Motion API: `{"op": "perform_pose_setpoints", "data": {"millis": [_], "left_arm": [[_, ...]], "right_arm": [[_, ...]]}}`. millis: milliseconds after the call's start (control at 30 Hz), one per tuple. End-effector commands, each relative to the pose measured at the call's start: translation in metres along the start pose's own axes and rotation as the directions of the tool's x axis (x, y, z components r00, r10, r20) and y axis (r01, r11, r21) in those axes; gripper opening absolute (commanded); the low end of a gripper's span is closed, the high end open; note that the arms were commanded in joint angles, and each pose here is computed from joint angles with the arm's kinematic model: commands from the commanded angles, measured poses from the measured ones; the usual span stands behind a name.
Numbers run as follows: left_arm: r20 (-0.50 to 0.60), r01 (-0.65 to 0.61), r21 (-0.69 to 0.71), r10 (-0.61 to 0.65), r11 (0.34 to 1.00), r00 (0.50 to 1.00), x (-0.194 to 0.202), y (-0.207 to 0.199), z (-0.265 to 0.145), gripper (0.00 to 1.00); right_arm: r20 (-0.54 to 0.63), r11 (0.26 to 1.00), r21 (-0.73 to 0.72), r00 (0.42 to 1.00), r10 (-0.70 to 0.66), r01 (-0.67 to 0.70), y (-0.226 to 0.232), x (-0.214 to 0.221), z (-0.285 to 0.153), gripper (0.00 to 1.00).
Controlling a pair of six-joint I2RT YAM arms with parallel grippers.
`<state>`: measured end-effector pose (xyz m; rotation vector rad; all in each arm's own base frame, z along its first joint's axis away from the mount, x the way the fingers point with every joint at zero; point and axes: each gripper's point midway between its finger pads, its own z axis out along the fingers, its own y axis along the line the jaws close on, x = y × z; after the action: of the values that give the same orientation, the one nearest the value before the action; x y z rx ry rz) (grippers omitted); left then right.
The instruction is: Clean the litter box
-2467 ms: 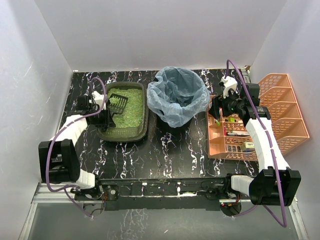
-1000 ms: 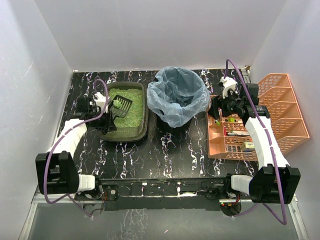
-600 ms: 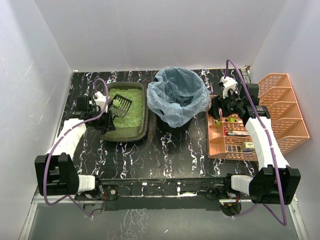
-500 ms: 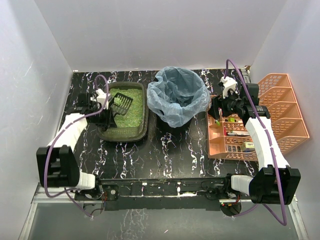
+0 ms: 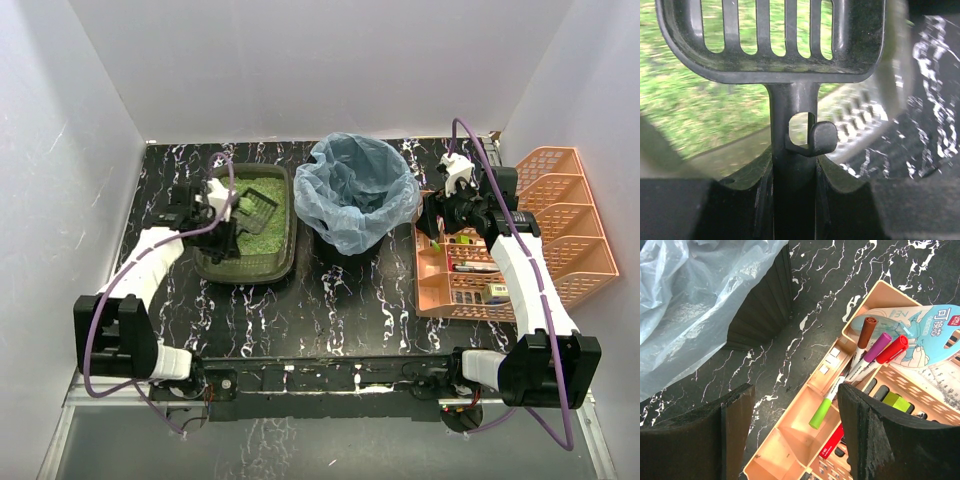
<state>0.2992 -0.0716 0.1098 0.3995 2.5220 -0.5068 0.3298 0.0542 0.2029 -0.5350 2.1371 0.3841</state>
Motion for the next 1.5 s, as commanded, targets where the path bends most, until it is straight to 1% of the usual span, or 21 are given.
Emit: {"op": "perform_pose_setpoints", "data": {"millis": [0, 67, 100, 167, 233, 267, 367, 467, 600, 767, 933, 1133, 1233, 1367, 1467], "left_arm": [[0.005, -0.016, 0.006, 0.016, 1.0, 1.0, -0.001, -0.013, -0.008, 0.0], [0.045, 0.067, 0.032, -0.068, 0.997, 0.997, -0.009, 0.007, -0.018, 0.0], [0.031, 0.089, 0.024, -0.09, 0.996, 0.995, -0.008, 0.015, -0.017, 0.0], [0.03, 0.09, 0.04, -0.091, 0.995, 0.995, -0.006, 0.009, -0.013, 0.0], [0.016, 0.057, 0.036, -0.058, 0.998, 0.998, 0.0, -0.001, -0.007, 0.0], [0.031, 0.046, 0.032, -0.047, 0.998, 0.998, -0.001, -0.005, -0.009, 0.0], [0.032, 0.05, 0.029, -0.051, 0.998, 0.998, -0.006, 0.0, -0.011, 0.0], [0.03, 0.055, 0.054, -0.057, 0.997, 0.998, -0.004, -0.004, -0.009, 0.0], [0.036, 0.055, 0.046, -0.056, 0.997, 0.998, -0.004, -0.004, -0.012, 0.0], [0.035, 0.066, 0.082, -0.07, 0.994, 0.997, -0.005, -0.013, -0.016, 0.0], [0.067, 0.078, 0.118, -0.087, 0.99, 0.994, -0.016, -0.025, -0.029, 0.0], [0.051, 0.152, 0.25, -0.169, 0.956, 0.984, -0.026, -0.054, -0.044, 0.0], [0.052, 0.171, 0.284, -0.193, 0.944, 0.98, -0.034, -0.063, -0.053, 0.0], [0.077, 0.176, 0.258, -0.202, 0.95, 0.976, -0.049, -0.063, -0.066, 0.0], [0.07, 0.161, 0.191, -0.177, 0.968, 0.982, -0.058, -0.057, -0.073, 0.0]], "right_arm": [[0.087, 0.998, 0.027, 0.994, -0.062, 0.06, -0.006, -0.025, -0.006, 0.73], [0.085, 0.998, 0.019, 0.995, -0.057, 0.056, -0.005, -0.024, -0.004, 0.73], [0.083, 0.998, 0.015, 0.995, -0.056, 0.055, -0.005, -0.024, -0.004, 0.73], [0.081, 0.998, 0.015, 0.995, -0.055, 0.054, -0.005, -0.025, -0.004, 0.73], [0.082, 0.998, 0.021, 0.995, -0.056, 0.055, -0.005, -0.025, -0.005, 0.73], [0.083, 0.998, 0.021, 0.995, -0.057, 0.056, -0.005, -0.025, -0.005, 0.73], [0.081, 0.998, 0.017, 0.995, -0.055, 0.054, -0.006, -0.025, -0.003, 0.73], [0.078, 0.999, 0.016, 0.996, -0.053, 0.052, -0.006, -0.024, -0.003, 0.73], [0.078, 0.998, 0.021, 0.995, -0.055, 0.053, -0.006, -0.022, -0.003, 0.73], [0.077, 0.999, 0.018, 0.996, -0.053, 0.052, -0.006, -0.022, -0.003, 0.73], [0.077, 0.998, 0.016, 0.996, -0.054, 0.053, -0.005, -0.022, -0.003, 0.73], [0.084, 0.998, 0.013, 0.995, -0.058, 0.057, -0.004, -0.025, -0.005, 0.73], [0.085, 0.998, 0.014, 0.995, -0.061, 0.06, -0.004, -0.026, -0.006, 0.73], [0.084, 0.998, 0.015, 0.995, -0.062, 0.061, -0.004, -0.026, -0.006, 0.73], [0.083, 0.998, 0.012, 0.995, -0.062, 0.061, -0.004, -0.026, -0.005, 0.73]]}}
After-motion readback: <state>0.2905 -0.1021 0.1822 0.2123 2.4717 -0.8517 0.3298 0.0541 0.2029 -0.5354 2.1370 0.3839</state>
